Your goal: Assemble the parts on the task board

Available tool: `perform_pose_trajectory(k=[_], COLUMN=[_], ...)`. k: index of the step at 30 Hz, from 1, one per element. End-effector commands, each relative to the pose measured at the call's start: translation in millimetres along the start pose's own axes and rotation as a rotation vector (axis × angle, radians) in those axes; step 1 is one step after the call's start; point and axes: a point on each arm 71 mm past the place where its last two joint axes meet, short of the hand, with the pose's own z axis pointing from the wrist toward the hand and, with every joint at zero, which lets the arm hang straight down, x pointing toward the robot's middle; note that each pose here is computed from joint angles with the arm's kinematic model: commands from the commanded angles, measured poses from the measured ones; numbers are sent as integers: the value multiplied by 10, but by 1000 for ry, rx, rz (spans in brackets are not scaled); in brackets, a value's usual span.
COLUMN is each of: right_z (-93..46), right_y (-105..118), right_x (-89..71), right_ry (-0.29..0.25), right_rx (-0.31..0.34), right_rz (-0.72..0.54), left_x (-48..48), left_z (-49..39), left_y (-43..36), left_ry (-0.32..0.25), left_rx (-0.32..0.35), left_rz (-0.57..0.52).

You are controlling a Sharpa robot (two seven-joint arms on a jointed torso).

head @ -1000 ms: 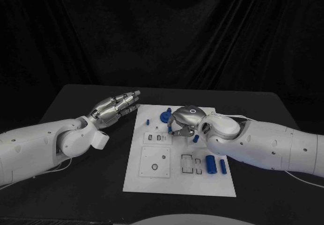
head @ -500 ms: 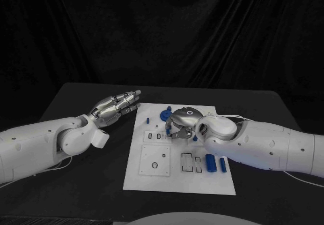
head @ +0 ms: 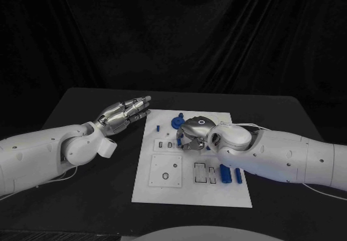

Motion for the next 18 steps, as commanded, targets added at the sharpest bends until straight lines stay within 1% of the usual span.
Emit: perform_pose_trajectory(k=[1, 18], right_z=[-2, -5], right_y=[-3, -5], right_x=[38, 59], right_ry=[29, 43], right_rx=[16, 12], right_rz=[-9, -10], left_x=[22, 23], left_z=[9, 16], left_y=[0, 9], left_ry=[16, 20], left_rx=[8, 1], left_rz=[-10, -12])
